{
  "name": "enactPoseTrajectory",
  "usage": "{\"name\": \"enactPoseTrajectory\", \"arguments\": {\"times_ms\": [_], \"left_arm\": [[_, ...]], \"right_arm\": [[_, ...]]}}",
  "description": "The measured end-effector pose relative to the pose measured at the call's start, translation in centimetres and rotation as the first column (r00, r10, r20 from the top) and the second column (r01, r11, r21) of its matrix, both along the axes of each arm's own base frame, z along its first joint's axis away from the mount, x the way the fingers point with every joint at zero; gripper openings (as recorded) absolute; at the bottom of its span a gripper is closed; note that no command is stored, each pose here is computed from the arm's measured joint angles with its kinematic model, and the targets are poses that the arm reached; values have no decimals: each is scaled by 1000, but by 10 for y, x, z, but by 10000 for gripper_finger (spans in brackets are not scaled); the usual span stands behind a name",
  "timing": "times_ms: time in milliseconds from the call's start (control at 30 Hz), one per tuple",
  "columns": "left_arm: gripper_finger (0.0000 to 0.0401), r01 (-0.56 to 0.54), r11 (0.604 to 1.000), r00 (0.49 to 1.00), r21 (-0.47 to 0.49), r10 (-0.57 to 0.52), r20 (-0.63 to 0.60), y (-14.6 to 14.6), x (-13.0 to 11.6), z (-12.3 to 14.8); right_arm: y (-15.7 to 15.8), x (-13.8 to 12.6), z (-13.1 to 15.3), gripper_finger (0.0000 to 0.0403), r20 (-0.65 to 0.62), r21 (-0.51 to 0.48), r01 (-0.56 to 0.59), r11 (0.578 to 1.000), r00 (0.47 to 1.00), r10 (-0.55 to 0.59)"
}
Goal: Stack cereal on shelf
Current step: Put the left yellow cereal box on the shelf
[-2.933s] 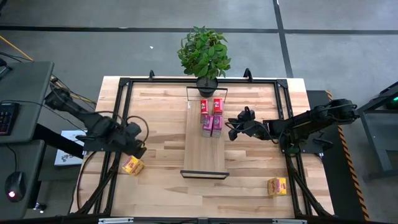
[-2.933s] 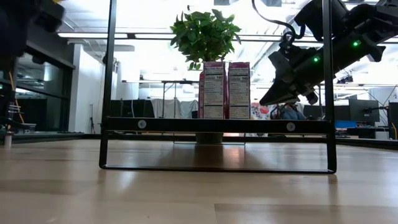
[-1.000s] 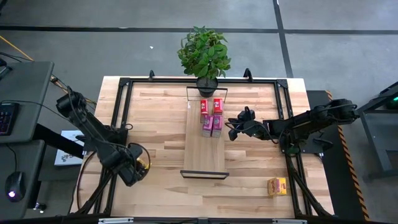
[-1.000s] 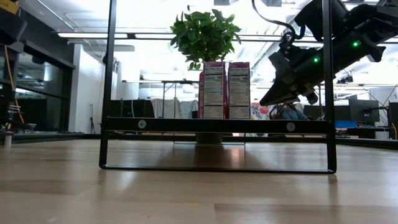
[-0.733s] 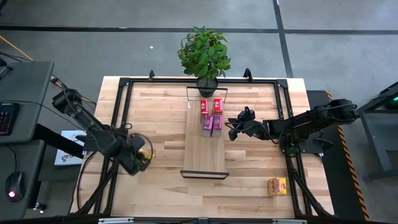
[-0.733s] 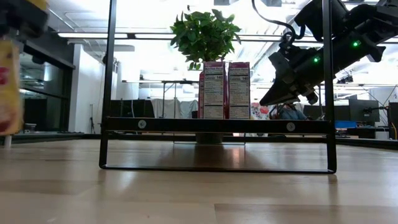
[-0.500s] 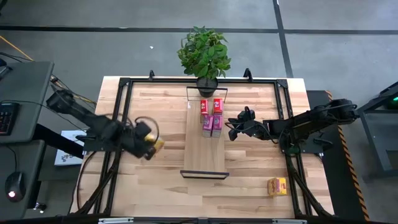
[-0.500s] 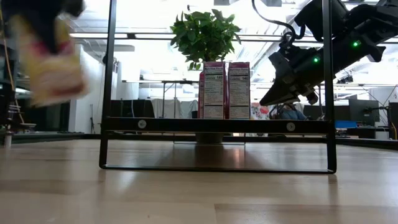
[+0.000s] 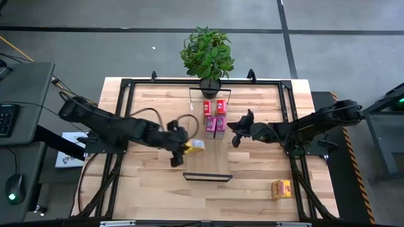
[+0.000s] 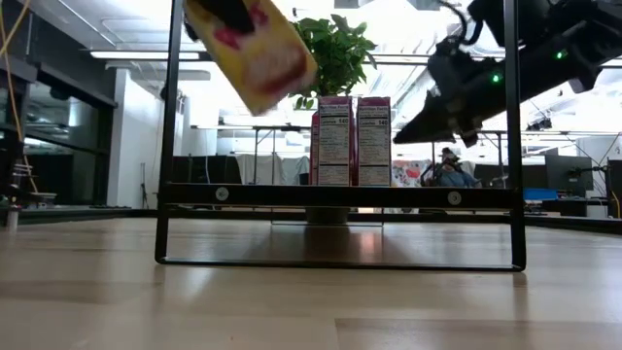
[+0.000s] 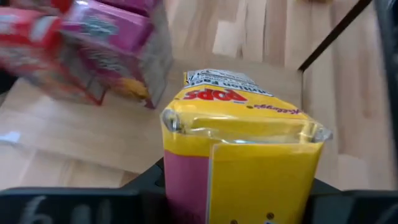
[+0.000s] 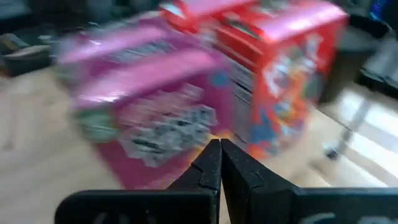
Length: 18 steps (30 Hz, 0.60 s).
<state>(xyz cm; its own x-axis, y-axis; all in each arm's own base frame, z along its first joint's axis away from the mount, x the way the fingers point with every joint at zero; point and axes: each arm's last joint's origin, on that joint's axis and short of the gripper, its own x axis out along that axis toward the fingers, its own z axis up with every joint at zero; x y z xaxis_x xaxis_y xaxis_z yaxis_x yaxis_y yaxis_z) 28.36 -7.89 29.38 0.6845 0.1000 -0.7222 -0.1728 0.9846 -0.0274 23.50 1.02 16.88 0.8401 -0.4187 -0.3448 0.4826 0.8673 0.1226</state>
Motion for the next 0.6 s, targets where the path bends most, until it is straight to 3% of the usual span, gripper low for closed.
{"name": "enactPoseTrajectory", "arguments": {"times_ms": [267,600], "left_arm": [[127,142,986,989,91,-137,-56,-12,38,-41],[129,193,977,978,91,-199,56,-15,51,-38]], "right_arm": [[13,-2,22,0,99,-92,-142,986,984,151],[20,-19,53,0,237,-116,-187,975,949,210]]}}
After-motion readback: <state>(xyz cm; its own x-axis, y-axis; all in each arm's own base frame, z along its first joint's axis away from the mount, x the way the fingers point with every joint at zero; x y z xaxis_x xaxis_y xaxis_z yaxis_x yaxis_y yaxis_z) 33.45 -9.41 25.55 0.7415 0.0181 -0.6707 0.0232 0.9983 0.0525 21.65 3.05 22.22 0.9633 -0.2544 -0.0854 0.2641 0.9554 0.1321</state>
